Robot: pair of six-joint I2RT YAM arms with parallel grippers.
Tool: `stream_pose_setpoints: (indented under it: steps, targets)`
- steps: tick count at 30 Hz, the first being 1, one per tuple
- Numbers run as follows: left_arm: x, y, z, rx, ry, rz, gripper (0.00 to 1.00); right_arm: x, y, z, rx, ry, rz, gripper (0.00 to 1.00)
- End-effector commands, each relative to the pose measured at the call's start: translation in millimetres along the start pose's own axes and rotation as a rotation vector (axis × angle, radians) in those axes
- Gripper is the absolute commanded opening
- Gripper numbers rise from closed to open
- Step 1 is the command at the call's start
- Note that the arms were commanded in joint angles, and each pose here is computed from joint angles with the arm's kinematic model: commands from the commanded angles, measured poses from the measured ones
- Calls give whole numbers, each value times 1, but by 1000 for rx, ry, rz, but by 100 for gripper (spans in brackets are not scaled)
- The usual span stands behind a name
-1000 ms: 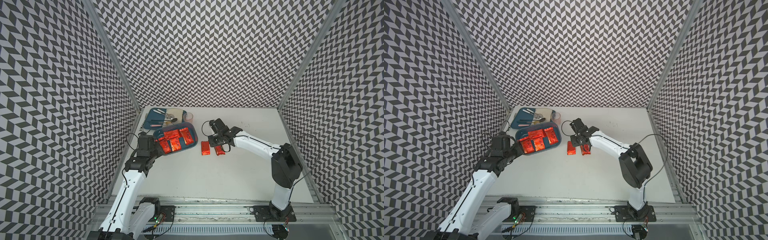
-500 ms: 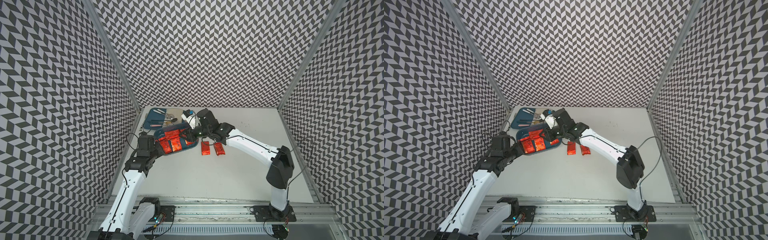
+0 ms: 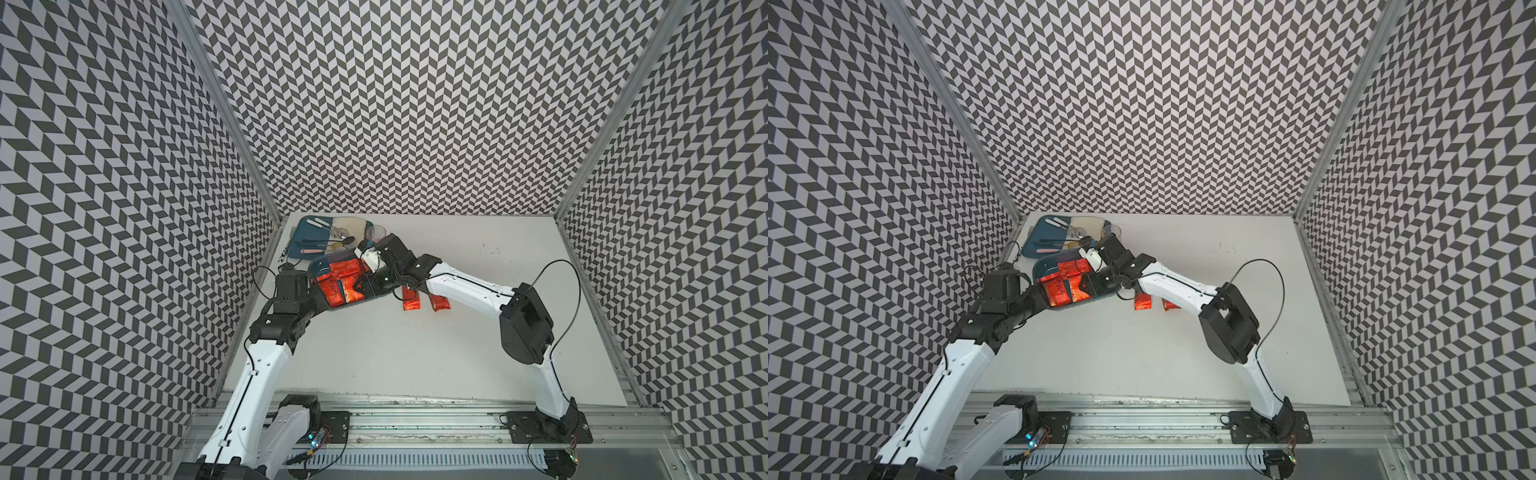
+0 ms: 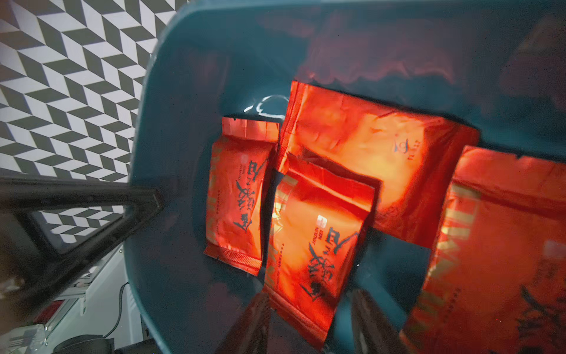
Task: Take the tea bags out of the storage box
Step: Pick up the tea bag from the storage box.
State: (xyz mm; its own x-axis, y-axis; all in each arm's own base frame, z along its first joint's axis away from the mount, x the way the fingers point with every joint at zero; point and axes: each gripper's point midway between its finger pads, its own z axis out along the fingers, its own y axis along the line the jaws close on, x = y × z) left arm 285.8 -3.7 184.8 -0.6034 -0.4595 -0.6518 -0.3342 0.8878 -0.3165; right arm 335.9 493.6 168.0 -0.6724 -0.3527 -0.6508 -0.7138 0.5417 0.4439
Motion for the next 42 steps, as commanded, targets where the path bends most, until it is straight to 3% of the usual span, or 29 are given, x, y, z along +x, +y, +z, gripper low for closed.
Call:
stream_pose_setpoints:
  steps: [1,15,20,27,31,42]
  targets:
    - [-10,-8,-3,42,-45,0,0,-13,-2,8,7,-44,-23,48]
    - [-9,-8,-1,45,-38,4,0,-8,-1,28,-38,-18,-26,42]
    - [-8,-9,-1,46,-39,3,0,-9,0,27,-46,-18,-22,30]
    - [-9,-9,-2,47,-41,2,0,-22,14,11,-79,-52,-36,8]
    - [-10,-9,-2,45,-44,3,0,-31,21,-2,-83,-73,-44,1]
    - [-10,-8,-2,42,-46,0,0,-67,18,-63,-42,-174,-52,0]
